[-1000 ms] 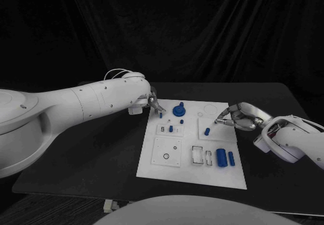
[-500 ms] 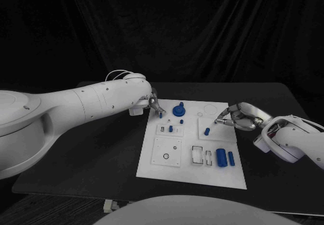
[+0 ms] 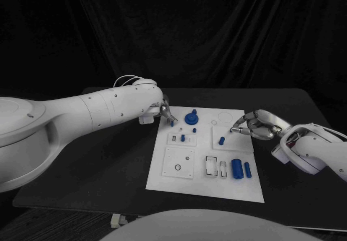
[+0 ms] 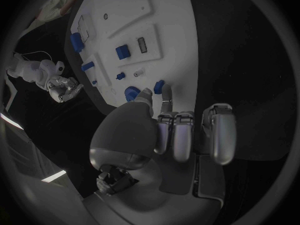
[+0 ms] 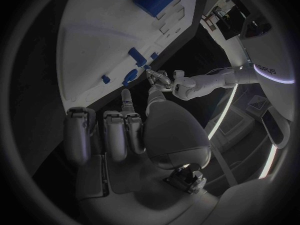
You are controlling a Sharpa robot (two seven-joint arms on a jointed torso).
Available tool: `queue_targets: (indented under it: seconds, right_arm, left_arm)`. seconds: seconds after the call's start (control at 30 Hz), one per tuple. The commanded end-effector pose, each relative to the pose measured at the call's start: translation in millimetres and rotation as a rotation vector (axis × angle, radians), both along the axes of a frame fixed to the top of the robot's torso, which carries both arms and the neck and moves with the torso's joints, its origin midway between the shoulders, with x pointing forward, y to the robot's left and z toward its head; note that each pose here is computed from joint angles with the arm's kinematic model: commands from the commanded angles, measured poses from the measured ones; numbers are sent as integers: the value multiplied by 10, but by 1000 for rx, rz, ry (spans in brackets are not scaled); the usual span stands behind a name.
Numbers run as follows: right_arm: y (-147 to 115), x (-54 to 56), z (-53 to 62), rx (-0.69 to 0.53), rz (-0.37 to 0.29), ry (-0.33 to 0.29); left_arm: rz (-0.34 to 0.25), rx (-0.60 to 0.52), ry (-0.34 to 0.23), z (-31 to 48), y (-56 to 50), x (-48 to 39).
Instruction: Assemble the parts on the task board
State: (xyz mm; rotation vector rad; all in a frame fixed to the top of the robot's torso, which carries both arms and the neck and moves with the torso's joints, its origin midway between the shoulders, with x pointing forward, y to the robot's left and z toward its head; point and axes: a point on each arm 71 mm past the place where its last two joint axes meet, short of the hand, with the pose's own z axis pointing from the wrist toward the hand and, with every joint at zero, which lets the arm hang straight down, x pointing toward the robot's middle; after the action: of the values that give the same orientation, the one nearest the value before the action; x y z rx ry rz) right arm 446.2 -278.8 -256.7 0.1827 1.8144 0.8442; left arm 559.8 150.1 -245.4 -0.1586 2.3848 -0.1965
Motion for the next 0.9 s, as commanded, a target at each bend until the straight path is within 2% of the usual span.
queue_targets:
  seconds: [0.03,0.9]
  right_arm:
    - [-5,-7,-12,-3,-4,9]
    - [-11,-2,-19,-7,-5,14]
  left_arm:
    - [-15,-7,11,-15,-30,-11]
    - [-15,-4,16,-27,-42,-20]
